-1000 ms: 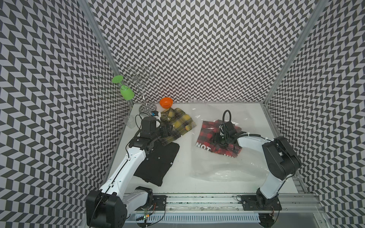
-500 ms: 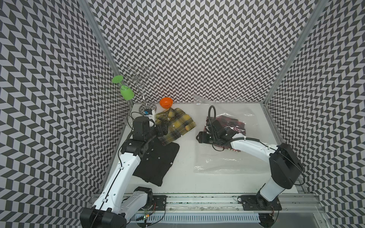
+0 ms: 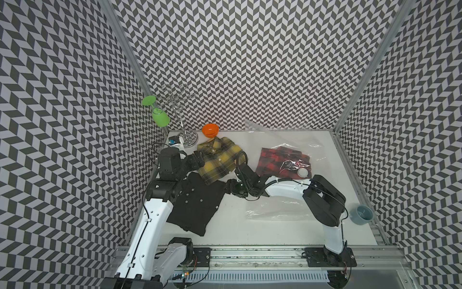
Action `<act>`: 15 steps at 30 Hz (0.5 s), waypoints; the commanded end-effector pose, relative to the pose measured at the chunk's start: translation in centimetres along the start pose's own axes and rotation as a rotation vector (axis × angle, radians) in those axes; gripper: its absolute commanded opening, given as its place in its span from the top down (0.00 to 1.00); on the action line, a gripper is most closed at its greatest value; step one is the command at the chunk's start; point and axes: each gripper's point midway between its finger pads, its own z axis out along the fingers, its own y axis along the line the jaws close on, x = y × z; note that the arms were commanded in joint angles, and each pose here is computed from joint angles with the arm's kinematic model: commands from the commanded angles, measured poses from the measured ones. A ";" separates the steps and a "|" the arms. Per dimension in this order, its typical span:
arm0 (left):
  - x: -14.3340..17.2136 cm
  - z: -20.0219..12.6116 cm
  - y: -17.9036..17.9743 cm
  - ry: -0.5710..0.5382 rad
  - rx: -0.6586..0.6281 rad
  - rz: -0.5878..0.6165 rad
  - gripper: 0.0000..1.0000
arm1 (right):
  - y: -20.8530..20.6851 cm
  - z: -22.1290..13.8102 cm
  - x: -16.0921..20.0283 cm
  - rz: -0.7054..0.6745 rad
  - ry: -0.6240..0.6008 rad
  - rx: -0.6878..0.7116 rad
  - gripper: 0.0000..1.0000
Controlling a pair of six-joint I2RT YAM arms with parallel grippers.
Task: Place the folded shirt into the vacuum bag
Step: Move the shirt from the vacuum bag.
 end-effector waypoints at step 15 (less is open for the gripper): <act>-1.1 -1.6 -1.1 -0.032 0.053 -0.011 0.17 | 0.1 5.9 2.4 0.274 0.045 -0.106 0.45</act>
